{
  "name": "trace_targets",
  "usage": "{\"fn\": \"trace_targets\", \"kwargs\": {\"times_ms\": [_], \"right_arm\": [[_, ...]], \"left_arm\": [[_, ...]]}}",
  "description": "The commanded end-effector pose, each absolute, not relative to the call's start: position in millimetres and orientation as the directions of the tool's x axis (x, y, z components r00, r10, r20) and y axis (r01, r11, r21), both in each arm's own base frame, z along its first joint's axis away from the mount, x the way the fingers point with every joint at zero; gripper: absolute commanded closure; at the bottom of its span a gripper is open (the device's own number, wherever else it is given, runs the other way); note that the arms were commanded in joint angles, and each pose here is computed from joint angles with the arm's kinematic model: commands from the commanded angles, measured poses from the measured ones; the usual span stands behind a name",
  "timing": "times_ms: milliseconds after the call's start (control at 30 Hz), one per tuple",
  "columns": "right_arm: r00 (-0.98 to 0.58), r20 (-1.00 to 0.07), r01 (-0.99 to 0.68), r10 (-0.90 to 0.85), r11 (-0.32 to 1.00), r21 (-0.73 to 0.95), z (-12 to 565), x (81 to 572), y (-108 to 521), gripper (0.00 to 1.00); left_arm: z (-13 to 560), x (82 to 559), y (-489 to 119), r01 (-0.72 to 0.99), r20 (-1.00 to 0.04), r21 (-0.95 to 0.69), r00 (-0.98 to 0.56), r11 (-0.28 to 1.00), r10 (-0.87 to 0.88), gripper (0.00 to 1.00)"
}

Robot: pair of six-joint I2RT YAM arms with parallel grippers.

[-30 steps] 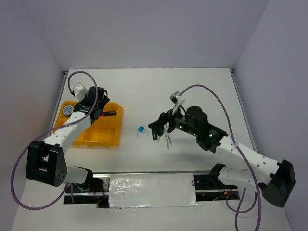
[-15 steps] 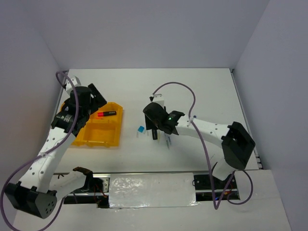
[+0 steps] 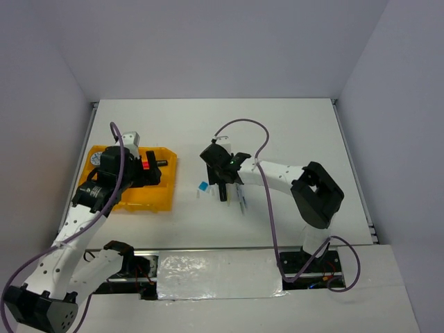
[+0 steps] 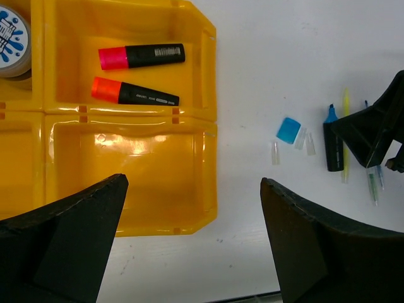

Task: Sort the stationery into containers
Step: Pick up the pen from the center of the board.

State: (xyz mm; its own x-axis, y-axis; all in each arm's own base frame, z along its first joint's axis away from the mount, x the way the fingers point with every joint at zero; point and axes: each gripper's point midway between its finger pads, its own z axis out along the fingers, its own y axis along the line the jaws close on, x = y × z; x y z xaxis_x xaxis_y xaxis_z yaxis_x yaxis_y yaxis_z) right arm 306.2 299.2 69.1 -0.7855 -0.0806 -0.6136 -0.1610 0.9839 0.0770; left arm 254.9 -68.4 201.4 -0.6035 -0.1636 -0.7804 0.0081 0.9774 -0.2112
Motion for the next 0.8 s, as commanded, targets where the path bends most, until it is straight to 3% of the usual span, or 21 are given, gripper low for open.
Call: {"fn": "trace_targets", "kwargs": {"times_ms": [0, 767], "right_arm": [[-0.793, -0.605, -0.151, -0.070, 0.985, 0.084, 67.6, 315.2, 300.0, 0.42], [-0.837, -0.542, -0.132, -0.070, 0.988, 0.077, 26.7, 304.3, 295.1, 0.50]], "left_arm": [[208.5, 262.0, -71.1, 0.049, -0.808, -0.200, -0.573, 0.979, -0.136, 0.01], [194.7, 260.3, -84.0, 0.091, -0.779, -0.210, -0.618, 0.973, -0.110, 0.01]]}}
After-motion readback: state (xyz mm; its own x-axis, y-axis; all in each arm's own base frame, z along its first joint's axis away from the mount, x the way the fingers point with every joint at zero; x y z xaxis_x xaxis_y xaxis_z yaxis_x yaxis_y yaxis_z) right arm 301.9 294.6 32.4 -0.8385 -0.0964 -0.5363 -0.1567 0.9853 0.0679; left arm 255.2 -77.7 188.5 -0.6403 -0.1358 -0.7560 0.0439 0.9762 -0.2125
